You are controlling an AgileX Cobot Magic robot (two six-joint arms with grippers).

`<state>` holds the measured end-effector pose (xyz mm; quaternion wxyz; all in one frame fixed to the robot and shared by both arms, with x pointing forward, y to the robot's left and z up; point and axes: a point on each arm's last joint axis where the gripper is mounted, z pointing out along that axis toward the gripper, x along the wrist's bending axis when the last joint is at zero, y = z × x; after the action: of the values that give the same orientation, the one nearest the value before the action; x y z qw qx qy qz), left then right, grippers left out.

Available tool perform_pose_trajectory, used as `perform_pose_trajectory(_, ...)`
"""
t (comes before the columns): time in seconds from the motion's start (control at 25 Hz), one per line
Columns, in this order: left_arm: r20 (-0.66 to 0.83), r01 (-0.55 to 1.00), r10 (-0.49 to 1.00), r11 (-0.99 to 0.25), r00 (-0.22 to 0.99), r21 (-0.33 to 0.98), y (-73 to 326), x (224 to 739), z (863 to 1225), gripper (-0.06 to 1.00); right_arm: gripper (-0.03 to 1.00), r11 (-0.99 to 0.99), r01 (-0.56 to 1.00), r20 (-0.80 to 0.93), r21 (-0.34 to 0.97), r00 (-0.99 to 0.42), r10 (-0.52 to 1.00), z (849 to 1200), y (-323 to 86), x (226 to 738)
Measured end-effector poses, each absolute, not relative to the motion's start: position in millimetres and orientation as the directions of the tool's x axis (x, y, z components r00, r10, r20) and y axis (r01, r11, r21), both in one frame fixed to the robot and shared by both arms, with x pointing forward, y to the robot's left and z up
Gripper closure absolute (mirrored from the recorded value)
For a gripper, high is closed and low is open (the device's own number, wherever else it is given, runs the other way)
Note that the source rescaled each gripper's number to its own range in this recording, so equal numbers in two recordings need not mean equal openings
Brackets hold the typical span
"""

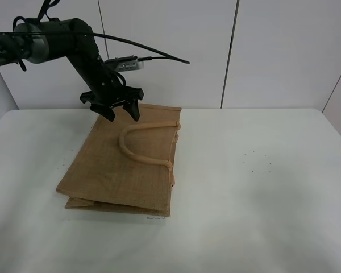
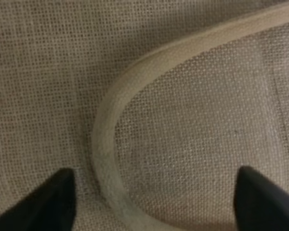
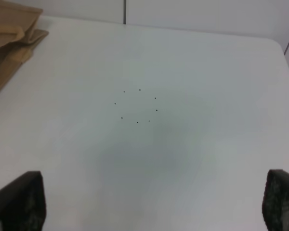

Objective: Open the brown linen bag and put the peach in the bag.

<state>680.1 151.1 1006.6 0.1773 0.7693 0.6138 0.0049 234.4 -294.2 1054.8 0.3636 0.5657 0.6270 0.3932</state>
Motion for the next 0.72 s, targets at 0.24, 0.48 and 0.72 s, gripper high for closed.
perform_pose_trajectory(0.24, -0.040, 0.925, 0.958, -0.261, 0.282, 0.274, 166.5, 677.4, 1022.9, -0.05, -0.03, 0.051, 0.423, -0.011, 0.904, -0.095, 0.995, 1054.8, -294.2, 234.4)
perform_pose_trajectory(0.48, 0.066, 0.957, 0.980, -0.196, 0.186, 0.214, 201.9, 680.6, 1022.6, -0.05, -0.03, 0.051, 0.426, -0.011, 0.903, -0.095, 0.995, 1053.9, -294.2, 234.8)
perform_pose_trajectory(0.72, 0.033, 0.979, 0.997, -0.069, 0.064, 0.193, 255.8, 687.3, 1022.0, -0.05, -0.03, 0.051, 0.428, -0.011, 0.903, -0.095, 0.995, 1053.5, -294.2, 235.0)
